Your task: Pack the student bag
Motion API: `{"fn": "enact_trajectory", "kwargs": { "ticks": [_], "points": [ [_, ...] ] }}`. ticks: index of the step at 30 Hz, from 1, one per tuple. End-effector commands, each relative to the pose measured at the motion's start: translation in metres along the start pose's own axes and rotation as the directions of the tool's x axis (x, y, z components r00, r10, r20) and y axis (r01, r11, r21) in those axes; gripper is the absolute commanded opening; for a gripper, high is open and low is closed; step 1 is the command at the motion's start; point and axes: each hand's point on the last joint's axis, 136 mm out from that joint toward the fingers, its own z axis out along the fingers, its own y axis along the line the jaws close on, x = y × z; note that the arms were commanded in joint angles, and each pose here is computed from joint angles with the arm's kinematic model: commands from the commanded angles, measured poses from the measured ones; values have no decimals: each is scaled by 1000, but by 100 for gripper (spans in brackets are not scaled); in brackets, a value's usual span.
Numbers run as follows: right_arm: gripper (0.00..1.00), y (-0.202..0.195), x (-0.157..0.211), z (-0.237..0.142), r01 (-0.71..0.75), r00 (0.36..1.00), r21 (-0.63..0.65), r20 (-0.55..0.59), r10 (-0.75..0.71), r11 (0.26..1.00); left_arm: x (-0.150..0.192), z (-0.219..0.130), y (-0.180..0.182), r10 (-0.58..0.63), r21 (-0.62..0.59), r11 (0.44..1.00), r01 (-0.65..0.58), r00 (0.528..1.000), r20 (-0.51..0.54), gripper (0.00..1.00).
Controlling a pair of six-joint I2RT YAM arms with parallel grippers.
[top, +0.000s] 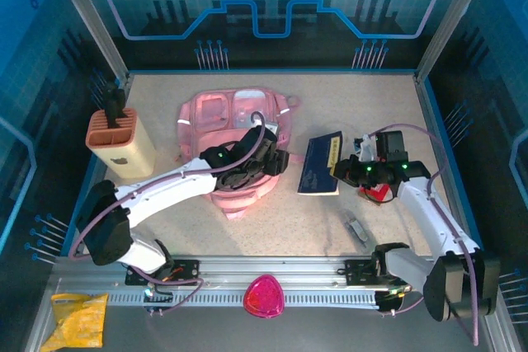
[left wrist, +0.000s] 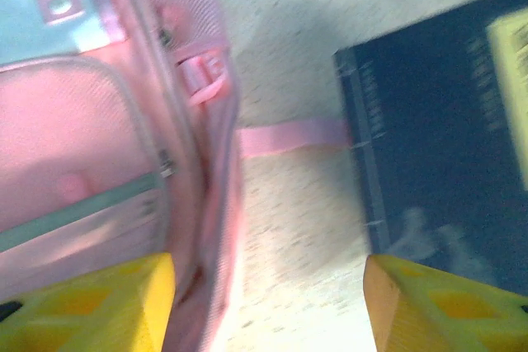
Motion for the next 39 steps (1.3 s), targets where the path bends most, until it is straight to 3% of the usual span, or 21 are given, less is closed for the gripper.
{"fn": "enact_trajectory", "kwargs": {
  "ticks": [1,5,13,20,23,29,39],
  "points": [
    [6,18,14,-1,-12,999,-68,-47,9,998,43,3,27,224,-71,968,-242,954,-200,62],
    [6,20,22,5,-16,998,-76,-64,11,997,67,10,31,275,-33,954,-298,915,-295,62],
    [6,15,31,23,-44,994,-98,-100,34,994,88,34,38,344,-16,927,-376,865,-366,57],
    [6,10,30,22,-19,996,-68,-85,14,998,87,47,54,329,-71,922,-382,865,-378,38],
    [6,9,30,22,-10,996,-60,-89,5,998,85,48,52,323,-58,928,-367,874,-363,26],
    [5,17,26,13,16,995,-66,-95,-22,998,63,42,47,310,-52,939,-339,904,-296,2],
    [6,44,30,-5,22,992,-147,-116,-40,989,-20,13,24,265,-84,957,-277,956,-128,0]
  ]
}}
